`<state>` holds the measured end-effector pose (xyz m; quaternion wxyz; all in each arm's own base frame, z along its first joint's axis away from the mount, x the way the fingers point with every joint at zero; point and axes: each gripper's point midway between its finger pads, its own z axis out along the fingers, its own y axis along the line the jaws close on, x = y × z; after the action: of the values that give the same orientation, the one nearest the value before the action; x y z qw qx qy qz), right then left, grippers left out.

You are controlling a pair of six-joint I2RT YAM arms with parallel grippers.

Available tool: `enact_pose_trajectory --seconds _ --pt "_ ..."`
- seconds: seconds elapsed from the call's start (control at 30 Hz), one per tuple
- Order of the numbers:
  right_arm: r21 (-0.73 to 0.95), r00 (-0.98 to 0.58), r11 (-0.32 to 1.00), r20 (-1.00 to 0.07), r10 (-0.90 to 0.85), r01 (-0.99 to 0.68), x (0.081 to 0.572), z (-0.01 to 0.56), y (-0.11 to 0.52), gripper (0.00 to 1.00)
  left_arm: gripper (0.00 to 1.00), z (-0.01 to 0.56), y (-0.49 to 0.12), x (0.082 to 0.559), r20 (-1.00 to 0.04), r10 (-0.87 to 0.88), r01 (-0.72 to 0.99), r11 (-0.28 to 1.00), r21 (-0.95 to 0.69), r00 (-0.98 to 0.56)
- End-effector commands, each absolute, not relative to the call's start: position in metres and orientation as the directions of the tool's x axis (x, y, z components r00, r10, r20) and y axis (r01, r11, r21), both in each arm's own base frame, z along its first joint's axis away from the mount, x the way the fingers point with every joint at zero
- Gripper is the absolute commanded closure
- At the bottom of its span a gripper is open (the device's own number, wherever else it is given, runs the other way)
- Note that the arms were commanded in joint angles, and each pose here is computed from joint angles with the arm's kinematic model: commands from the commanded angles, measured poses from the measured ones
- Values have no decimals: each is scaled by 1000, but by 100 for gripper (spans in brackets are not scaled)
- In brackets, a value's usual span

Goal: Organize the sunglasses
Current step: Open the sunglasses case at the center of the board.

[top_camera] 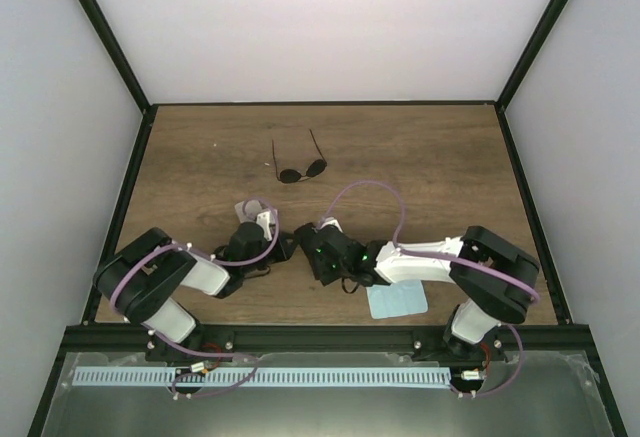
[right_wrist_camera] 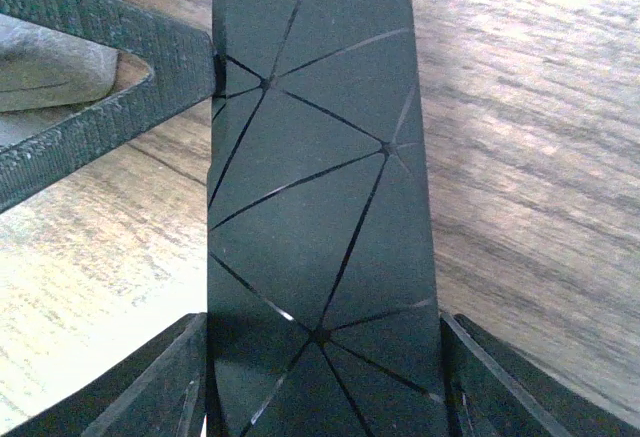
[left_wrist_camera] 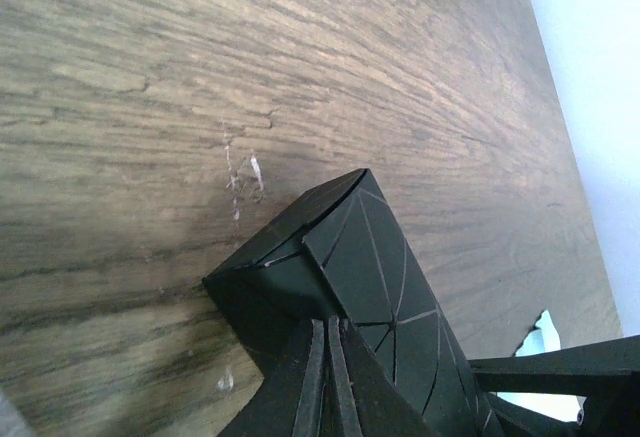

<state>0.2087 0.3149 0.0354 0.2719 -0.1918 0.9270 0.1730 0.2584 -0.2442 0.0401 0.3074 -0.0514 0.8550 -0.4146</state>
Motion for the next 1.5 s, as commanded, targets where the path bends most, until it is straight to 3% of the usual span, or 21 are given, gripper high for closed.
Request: enact_pose_trajectory --seconds 0.0,1.17,1.47 --pt "287 -776 829 -580 -248 -479 200 50 329 38 96 37 -240 250 -468 -338 160 646 -746 -817" --pt "383 -799 795 -566 -200 -471 192 55 332 37 96 24 -241 248 -456 -327 151 653 -742 -827" --pt "242 -793 884 -575 -201 -400 200 51 322 32 96 27 -243 250 -461 -325 157 652 -741 -826"
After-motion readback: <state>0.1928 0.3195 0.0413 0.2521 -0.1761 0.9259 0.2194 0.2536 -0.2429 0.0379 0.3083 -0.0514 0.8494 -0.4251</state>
